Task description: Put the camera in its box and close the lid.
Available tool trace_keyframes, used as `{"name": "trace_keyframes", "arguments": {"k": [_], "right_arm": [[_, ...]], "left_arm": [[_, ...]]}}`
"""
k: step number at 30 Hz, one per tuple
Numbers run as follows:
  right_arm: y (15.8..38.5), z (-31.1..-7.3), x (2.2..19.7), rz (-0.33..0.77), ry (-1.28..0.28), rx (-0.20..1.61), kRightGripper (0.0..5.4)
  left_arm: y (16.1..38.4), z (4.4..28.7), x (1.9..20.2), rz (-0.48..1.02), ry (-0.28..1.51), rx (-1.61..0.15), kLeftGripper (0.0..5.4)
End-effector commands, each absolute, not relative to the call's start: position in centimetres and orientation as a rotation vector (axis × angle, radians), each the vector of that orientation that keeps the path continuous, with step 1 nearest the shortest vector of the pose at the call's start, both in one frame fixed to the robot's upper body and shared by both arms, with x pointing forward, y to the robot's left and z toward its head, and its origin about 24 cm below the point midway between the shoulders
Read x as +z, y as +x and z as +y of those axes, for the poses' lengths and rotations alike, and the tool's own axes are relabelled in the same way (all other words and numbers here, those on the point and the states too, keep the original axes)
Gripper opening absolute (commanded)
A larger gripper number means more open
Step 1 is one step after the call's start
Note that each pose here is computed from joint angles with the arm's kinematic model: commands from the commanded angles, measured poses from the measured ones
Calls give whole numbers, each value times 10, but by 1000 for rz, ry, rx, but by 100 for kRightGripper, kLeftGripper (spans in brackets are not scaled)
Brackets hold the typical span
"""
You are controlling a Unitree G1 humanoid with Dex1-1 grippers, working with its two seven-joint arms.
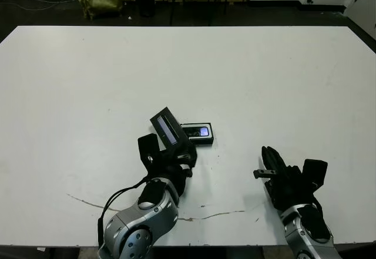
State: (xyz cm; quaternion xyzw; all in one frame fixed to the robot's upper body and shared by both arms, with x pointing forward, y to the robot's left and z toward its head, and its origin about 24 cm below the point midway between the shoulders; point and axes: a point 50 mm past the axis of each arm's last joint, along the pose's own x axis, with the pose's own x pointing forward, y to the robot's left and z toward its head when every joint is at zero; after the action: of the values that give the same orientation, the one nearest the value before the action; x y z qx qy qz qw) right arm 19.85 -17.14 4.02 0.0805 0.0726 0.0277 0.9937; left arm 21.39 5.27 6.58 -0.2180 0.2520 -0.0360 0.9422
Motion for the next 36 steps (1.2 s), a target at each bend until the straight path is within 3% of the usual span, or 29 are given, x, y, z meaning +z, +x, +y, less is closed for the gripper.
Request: {"name": "trace_keyframes", "arguments": {"k": [1,9,10,17,25,31,36], "right_arm": [[192,-176,31,217,163,26,0],[192,-176,30,216,163,31,0],[192,-176,30,211,166,35,0],[192,-177,29,223,183,35,0],[192,-179,27,200,161,70,0],[192,-177,28,198,150,68,0],[193,-177,27,183,156,79,0]], "left_arm": [[218,30,69,565,-587,-74,210],[220,33,65,567,-542,-68,9],[220,33,64,566,-541,-65,4],[218,43,61,546,-503,-39,4],[215,78,61,511,-453,26,4],[216,92,72,477,-488,23,4],[197,84,83,513,-399,-115,89]]}}
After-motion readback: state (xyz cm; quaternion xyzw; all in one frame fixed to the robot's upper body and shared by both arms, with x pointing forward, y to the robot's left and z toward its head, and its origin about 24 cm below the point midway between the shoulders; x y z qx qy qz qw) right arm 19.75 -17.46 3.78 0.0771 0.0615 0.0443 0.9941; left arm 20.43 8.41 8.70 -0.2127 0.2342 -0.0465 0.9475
